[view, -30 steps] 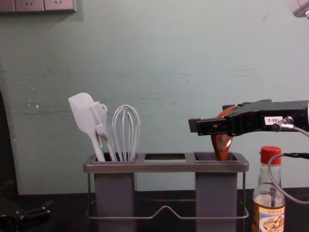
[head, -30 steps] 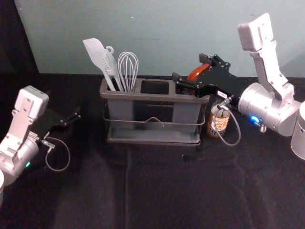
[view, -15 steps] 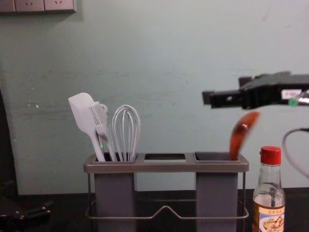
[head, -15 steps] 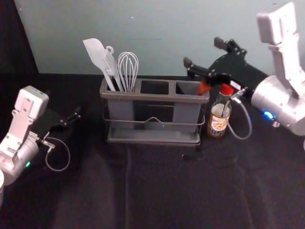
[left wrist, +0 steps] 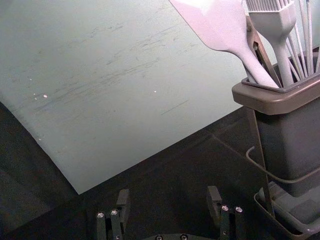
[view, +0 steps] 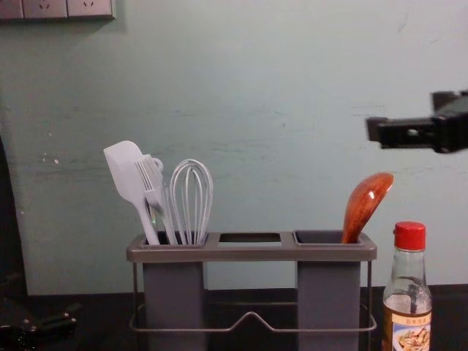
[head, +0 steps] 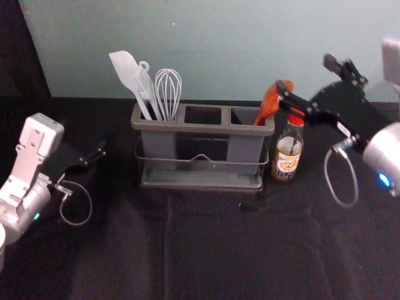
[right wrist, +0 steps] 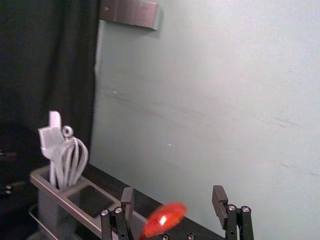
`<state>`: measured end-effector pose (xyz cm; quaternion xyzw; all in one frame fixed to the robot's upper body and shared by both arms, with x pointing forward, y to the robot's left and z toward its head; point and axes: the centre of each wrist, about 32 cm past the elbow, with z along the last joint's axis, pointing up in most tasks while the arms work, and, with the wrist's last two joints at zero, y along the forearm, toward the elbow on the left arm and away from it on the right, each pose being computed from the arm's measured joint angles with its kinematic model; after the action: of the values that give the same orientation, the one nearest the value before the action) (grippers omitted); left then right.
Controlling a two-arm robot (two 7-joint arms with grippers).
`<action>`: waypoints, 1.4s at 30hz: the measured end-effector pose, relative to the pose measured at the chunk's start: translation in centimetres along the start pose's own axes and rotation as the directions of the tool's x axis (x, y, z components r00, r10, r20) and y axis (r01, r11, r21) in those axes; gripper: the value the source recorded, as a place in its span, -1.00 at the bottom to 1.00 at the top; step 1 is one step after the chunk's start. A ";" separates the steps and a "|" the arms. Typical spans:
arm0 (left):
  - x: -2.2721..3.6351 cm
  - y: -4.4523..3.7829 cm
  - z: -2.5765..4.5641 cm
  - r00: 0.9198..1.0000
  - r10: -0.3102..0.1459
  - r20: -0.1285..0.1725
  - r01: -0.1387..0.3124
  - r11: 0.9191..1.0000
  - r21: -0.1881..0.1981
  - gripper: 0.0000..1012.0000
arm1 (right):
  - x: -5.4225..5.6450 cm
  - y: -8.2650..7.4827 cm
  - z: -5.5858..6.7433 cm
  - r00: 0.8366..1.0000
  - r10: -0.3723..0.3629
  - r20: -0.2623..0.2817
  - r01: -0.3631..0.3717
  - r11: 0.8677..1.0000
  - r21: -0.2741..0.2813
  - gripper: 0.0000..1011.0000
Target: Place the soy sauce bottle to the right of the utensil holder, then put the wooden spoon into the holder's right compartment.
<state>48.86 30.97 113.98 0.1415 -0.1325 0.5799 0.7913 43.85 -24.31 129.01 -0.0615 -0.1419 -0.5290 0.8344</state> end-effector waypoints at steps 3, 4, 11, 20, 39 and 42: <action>0.00 0.00 0.00 1.000 0.000 0.000 0.000 1.000 0.000 0.99 | -0.6 -1.1 -1.0 0.999 -0.043 0.000 0.043 0.999 0.003 0.98; 0.00 0.00 0.00 1.000 0.000 0.000 0.000 1.000 0.000 0.99 | -0.8 -1.4 -1.4 0.998 -0.056 -0.001 0.056 0.998 0.003 0.98; 0.00 0.00 0.00 1.000 0.000 0.000 0.000 1.000 0.000 0.99 | -2.4 -3.5 -4.7 0.985 -0.171 0.007 0.171 0.985 0.013 0.98; 0.00 0.00 0.00 1.000 0.000 0.000 0.000 1.000 0.000 0.99 | -3.7 -5.2 -8.4 0.970 -0.241 -0.021 0.241 0.970 0.002 0.98; 0.00 0.00 0.00 1.000 0.000 0.000 0.000 1.000 0.000 0.99 | -5.3 -6.3 -13.9 0.965 -0.207 -0.161 0.197 0.978 -0.072 0.98; 0.00 0.00 0.00 1.000 0.000 0.000 0.000 1.000 0.000 0.99 | -5.5 -6.3 -14.1 0.964 -0.207 -0.169 0.196 0.977 -0.079 0.98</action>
<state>48.86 30.97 113.98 0.1415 -0.1325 0.5799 0.7913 38.38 -25.90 113.61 -0.0256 -0.0567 -0.6188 0.7831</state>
